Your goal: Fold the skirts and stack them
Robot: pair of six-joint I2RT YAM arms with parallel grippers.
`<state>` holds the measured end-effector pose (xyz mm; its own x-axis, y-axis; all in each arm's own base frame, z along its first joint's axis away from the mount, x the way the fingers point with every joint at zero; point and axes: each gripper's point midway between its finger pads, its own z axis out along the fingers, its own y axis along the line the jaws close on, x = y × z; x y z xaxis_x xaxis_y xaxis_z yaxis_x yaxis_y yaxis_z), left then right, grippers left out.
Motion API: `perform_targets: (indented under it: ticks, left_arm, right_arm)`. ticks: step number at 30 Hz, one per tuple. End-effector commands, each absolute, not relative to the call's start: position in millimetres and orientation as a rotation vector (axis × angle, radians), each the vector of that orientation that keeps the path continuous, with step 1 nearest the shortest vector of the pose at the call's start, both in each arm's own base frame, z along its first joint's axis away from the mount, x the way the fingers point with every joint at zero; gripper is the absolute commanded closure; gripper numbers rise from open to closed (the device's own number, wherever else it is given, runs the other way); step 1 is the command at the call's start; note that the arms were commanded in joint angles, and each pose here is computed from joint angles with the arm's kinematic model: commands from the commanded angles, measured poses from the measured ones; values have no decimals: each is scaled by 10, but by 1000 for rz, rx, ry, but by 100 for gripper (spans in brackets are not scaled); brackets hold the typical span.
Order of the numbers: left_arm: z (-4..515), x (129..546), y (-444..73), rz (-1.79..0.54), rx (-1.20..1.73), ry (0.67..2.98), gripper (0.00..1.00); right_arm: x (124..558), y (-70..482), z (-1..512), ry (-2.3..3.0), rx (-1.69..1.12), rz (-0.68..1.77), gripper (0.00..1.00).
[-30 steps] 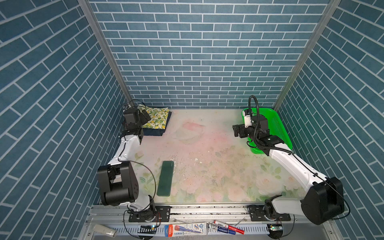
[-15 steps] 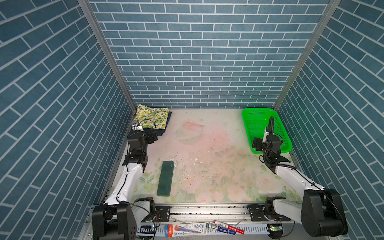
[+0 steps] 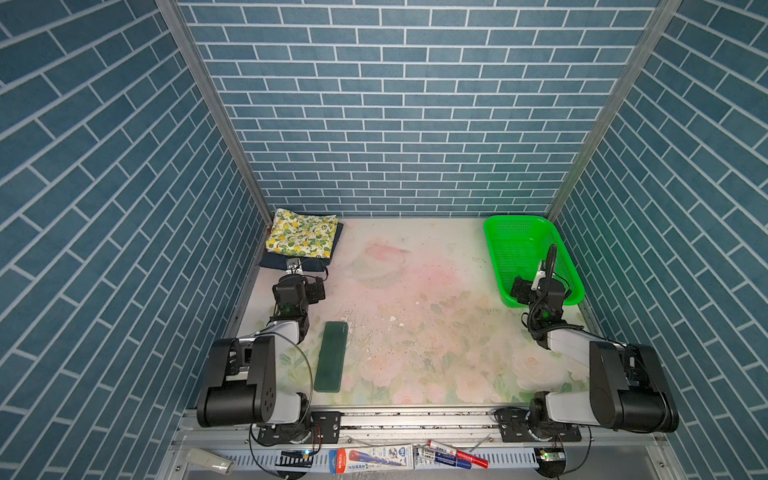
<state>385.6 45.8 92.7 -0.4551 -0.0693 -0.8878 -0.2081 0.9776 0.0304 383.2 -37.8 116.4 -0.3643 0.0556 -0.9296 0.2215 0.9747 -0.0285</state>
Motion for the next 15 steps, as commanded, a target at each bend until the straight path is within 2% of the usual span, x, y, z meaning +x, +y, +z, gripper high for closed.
perform_targets:
  ticks: [1,6,7,15]
  left_arm:
    - [1058,3939,408,157,-164,1970,0]
    - [901,3903,226,179,-65,1941,0]
    - [992,3909,207,198,-56,1871,0]
    - [965,3897,274,240,-100,1897,0]
  right_arm:
    - [3848,-360,1070,1923,159,-153,2]
    - [3921,-305,903,1932,118,-119,2]
    - [3915,-300,905,1923,115,-116,1]
    - [3951,-250,871,1949,87,-96,1]
